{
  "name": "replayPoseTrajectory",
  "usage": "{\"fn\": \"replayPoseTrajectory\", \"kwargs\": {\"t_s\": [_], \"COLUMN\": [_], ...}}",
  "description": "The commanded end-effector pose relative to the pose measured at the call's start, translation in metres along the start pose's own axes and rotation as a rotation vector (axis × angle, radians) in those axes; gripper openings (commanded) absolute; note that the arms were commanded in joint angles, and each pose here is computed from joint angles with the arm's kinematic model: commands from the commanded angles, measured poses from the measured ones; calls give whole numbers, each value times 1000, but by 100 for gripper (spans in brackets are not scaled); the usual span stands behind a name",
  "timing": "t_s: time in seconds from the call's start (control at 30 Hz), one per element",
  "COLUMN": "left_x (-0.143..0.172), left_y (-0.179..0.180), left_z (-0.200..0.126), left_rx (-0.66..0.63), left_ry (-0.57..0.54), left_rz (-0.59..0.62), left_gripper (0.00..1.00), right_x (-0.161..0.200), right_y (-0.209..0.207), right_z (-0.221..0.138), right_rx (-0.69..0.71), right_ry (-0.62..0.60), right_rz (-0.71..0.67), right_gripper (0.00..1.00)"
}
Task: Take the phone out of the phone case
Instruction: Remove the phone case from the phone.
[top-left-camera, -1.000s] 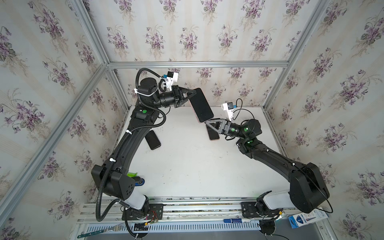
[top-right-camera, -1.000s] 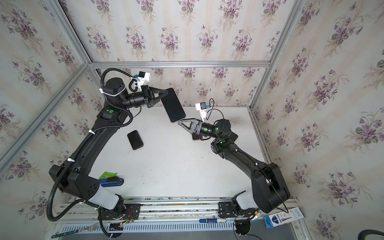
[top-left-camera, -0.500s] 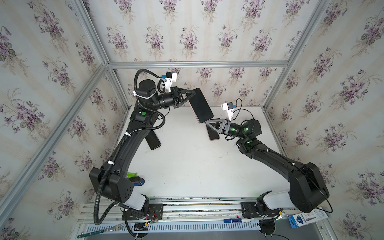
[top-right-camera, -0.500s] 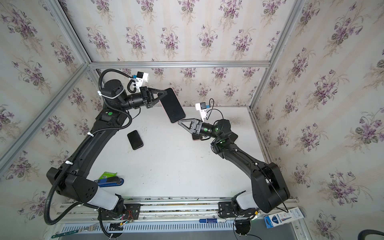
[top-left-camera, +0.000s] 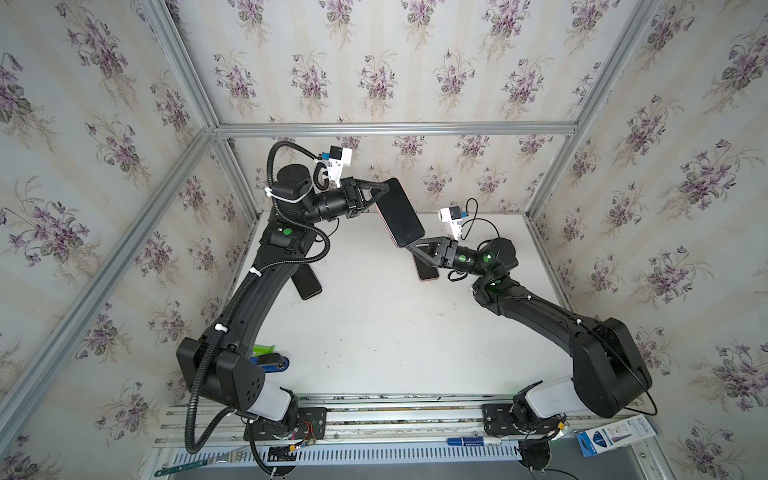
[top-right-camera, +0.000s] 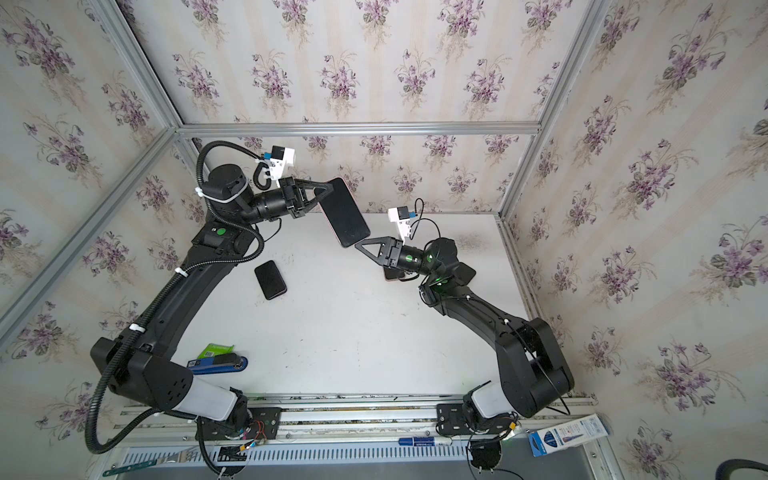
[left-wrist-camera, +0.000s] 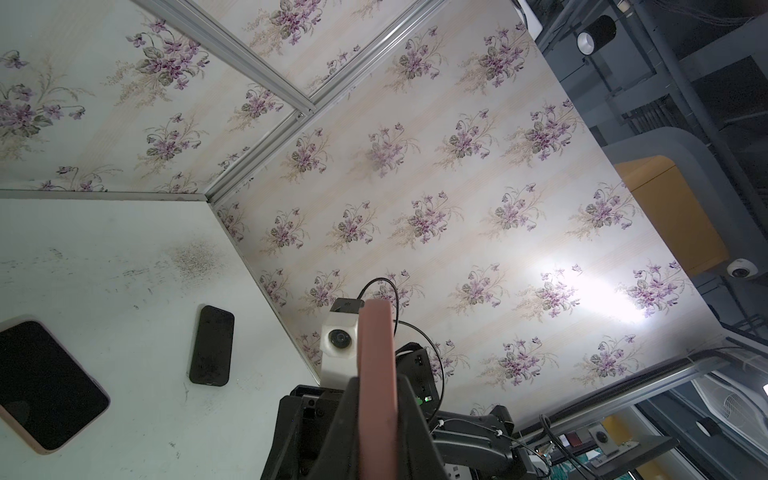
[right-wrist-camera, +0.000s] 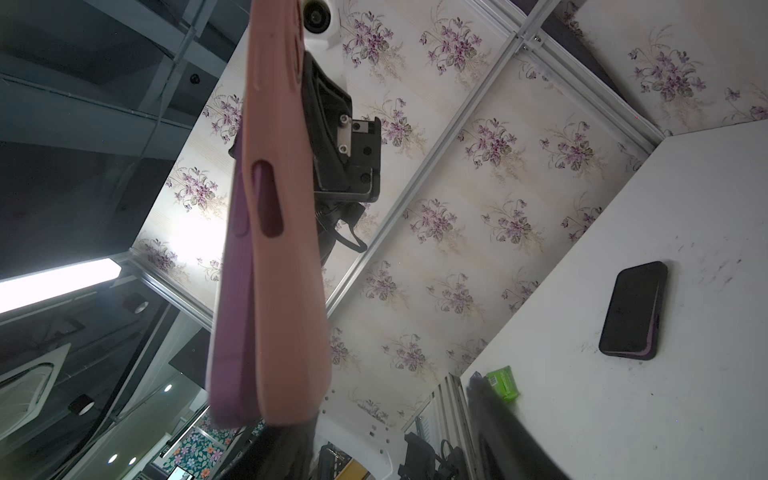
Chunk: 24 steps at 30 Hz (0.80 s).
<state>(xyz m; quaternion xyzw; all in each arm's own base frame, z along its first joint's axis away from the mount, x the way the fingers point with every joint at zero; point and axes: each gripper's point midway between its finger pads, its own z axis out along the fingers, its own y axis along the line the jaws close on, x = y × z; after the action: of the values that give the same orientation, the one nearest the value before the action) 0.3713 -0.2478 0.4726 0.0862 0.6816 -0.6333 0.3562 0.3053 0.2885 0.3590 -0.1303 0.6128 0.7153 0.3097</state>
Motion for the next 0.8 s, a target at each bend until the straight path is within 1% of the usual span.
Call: {"fn": "replayPoseTrajectory", "kwargs": {"t_s": [0.0,0.27,0.37,0.5,0.57,0.63,0.67,0.77], "left_x": [25,24,24,23,23,23,23,21], "left_y": [-7,-8,-4,0,2,5,6,7], "left_z": [0,1,2,4,5,6,6,8], "left_rx": [51,53,47,40,39,35,33,31], "left_ry": [122,124,121,121,123,123,123,122], "left_rz": [-30,-21,-27,-46,-53,-69,-78,-102], "left_gripper": [0,0,0,0,0,0,0,0], "right_x": [-28,-31,-37,-41,-42,-43,-44,-44], "right_y": [16,9,14,16,16,17,17,14], "right_z": [-1,2,1,-1,-1,-2,-2,0], "right_rx": [-33,-30,-65,-75,-73,-82,-82,-76], "right_ry": [-127,-131,-166,-198,-202,-209,-216,-207], "right_rz": [-35,26,34,30,32,25,28,33], "right_gripper": [62,64,65,64,60,47,43,38]}}
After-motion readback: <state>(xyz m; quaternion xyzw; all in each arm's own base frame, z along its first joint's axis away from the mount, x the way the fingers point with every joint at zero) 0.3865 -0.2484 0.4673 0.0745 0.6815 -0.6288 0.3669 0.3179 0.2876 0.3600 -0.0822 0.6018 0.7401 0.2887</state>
